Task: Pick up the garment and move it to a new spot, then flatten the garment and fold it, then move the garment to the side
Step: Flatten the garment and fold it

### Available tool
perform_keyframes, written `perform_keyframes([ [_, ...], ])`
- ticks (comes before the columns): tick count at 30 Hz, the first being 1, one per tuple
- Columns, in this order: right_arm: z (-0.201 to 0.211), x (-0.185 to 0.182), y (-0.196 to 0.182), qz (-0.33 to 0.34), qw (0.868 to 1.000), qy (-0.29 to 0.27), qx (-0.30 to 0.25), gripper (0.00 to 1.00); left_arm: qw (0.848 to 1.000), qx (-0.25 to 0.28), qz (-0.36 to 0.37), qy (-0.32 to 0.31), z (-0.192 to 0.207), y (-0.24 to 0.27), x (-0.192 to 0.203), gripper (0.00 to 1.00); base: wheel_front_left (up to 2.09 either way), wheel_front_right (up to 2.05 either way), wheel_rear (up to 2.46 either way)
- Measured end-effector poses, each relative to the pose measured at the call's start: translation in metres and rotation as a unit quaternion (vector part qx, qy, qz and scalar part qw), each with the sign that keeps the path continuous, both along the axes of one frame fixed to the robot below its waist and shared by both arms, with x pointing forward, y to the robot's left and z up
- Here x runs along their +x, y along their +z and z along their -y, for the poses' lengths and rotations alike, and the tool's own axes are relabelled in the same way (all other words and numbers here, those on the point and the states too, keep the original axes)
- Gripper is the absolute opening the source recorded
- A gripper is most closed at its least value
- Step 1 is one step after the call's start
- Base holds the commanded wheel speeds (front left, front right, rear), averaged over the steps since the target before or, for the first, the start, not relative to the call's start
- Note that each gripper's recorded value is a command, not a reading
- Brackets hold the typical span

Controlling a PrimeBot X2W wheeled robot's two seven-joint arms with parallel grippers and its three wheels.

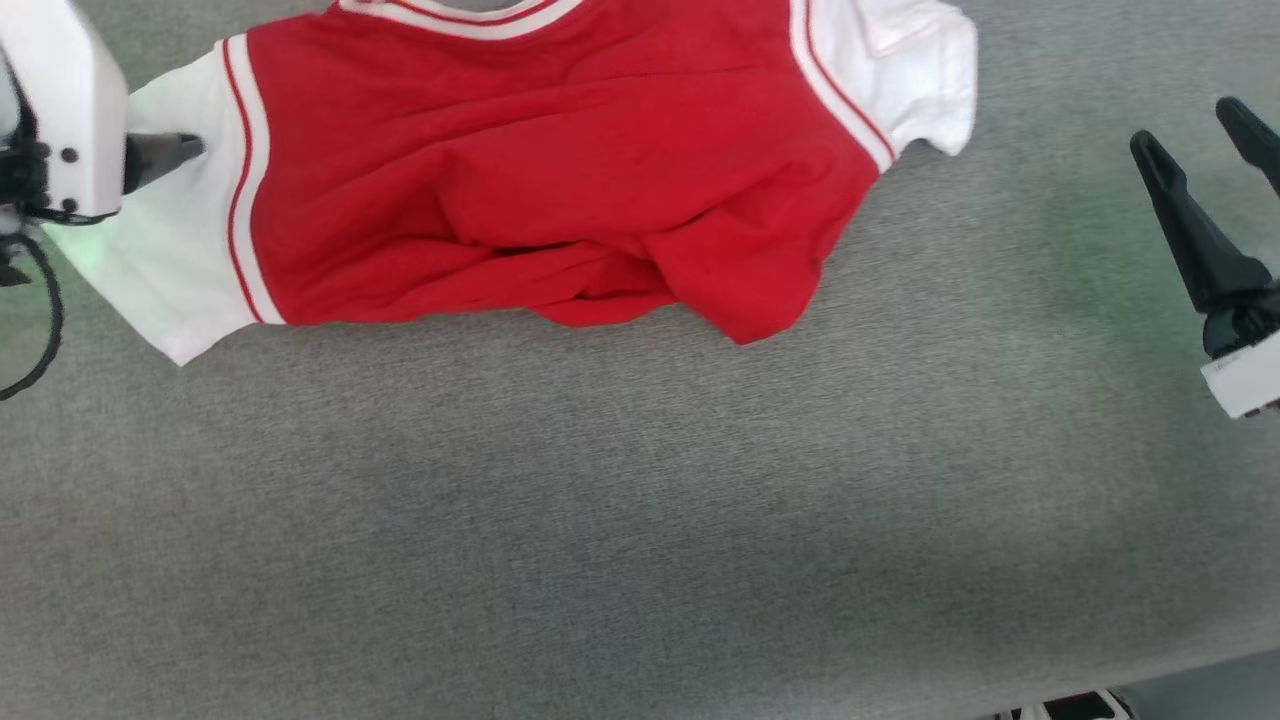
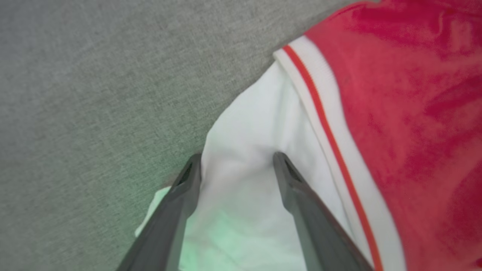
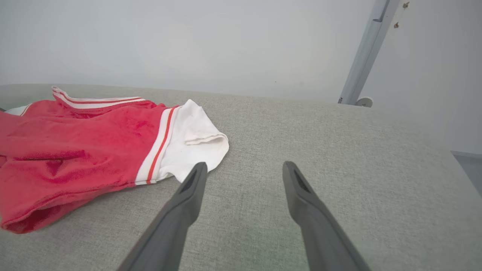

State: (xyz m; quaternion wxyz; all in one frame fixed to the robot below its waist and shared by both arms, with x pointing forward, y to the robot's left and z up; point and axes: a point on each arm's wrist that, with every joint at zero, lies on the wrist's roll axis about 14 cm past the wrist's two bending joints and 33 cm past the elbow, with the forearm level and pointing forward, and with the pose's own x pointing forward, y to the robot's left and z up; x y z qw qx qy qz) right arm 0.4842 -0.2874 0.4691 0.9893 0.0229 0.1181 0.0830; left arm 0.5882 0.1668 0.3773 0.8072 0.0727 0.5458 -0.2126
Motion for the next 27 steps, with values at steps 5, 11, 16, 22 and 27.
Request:
perform_keyframes([
  [5, -0.030, 0.026, -0.006, -0.032, 0.998, 0.050, -0.006, 1.00, 1.000, -0.020, 0.020, -0.010, 0.010, -0.003, 0.006, 0.00, 0.00, 0.00, 0.00],
  [11, -0.065, 0.069, -0.020, -0.110, 0.985, 0.122, -0.058, 1.00, 0.998, -0.037, 0.052, -0.028, 0.022, -0.005, 0.009, 0.00, 0.00, 0.00, 0.00],
  [16, -0.086, 0.106, -0.037, -0.167, 0.967, 0.157, -0.115, 1.00, 0.996, -0.043, 0.068, -0.036, 0.023, -0.006, 0.008, 0.00, 0.00, 0.00, 0.00],
  [22, -0.100, 0.134, -0.066, -0.241, 0.946, 0.164, -0.141, 1.00, 0.995, -0.044, 0.078, -0.036, 0.018, -0.009, 0.005, 0.00, 0.00, 0.00, 0.00],
  [27, -0.115, 0.144, -0.089, -0.278, 0.934, 0.177, -0.140, 1.00, 0.995, -0.046, 0.081, -0.037, 0.015, -0.012, 0.004, 0.00, 0.00, 0.00, 0.00],
])
